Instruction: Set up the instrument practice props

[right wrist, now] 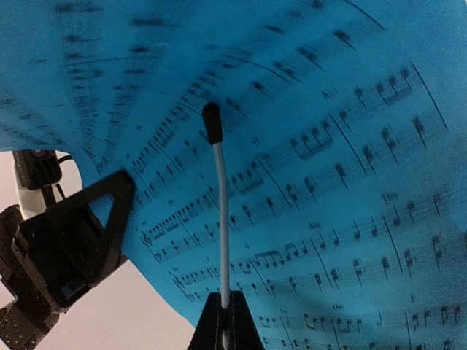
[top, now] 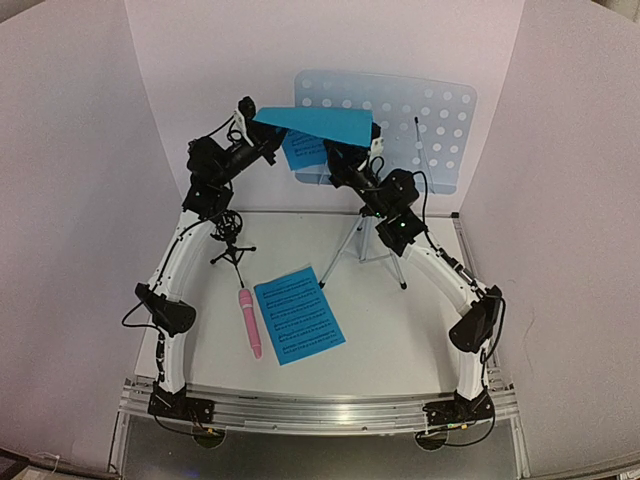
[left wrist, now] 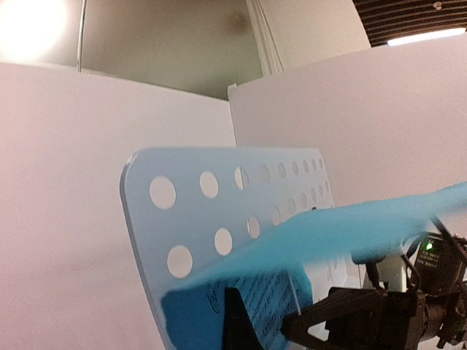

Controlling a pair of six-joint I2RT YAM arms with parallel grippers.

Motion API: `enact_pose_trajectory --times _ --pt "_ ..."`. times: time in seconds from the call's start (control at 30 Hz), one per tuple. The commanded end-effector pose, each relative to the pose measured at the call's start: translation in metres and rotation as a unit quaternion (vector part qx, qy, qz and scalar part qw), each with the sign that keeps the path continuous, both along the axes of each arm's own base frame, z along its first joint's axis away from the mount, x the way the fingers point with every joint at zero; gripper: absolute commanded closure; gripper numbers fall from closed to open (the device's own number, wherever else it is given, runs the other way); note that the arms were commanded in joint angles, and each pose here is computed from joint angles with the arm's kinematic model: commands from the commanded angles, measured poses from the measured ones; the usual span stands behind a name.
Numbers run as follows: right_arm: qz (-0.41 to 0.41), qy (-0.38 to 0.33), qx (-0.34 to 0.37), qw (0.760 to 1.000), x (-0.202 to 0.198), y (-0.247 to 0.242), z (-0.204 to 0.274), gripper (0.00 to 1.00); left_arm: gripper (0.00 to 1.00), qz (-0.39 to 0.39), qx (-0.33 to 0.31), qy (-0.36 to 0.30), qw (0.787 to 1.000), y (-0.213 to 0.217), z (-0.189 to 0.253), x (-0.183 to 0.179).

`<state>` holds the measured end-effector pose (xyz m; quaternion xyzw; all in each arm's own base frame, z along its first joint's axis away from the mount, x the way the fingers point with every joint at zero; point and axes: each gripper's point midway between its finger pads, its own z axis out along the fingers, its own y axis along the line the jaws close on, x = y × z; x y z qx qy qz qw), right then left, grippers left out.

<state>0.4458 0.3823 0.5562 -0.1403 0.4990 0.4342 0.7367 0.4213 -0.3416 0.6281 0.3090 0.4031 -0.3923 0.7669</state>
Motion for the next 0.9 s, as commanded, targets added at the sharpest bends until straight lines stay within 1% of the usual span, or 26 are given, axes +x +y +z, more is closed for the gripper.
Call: enact_pose_trajectory --times 0.0,0.27,0.37,0.6,0.73,0.87 --pt "0.02 -0.017 0.004 1.0 -0.024 -0.003 0.021 1.0 1.0 0.012 0.031 0.011 0.999 0.008 0.006 -0.015" --pt "0.022 -0.016 0.003 1.0 -0.025 -0.004 0.021 1.0 1.0 0.009 0.054 0.004 0.998 0.0 -0.01 -0.005" --pt "0.02 -0.014 0.003 1.0 -0.025 -0.004 0.021 1.0 1.0 0.003 0.055 -0.018 0.998 -0.004 -0.01 -0.006" --pt "0.005 -0.007 0.009 1.0 -0.022 -0.009 0.02 1.0 0.99 0.012 0.029 -0.09 0.995 -0.001 0.008 -0.013" --pt "-0.008 -0.001 0.012 1.0 -0.018 -0.012 0.018 1.0 1.0 0.012 0.033 -0.099 0.994 -0.001 0.007 -0.014" --pt "-0.009 0.003 0.015 1.0 -0.015 -0.011 0.016 1.0 1.0 -0.006 0.051 -0.095 0.994 -0.007 -0.001 -0.017"
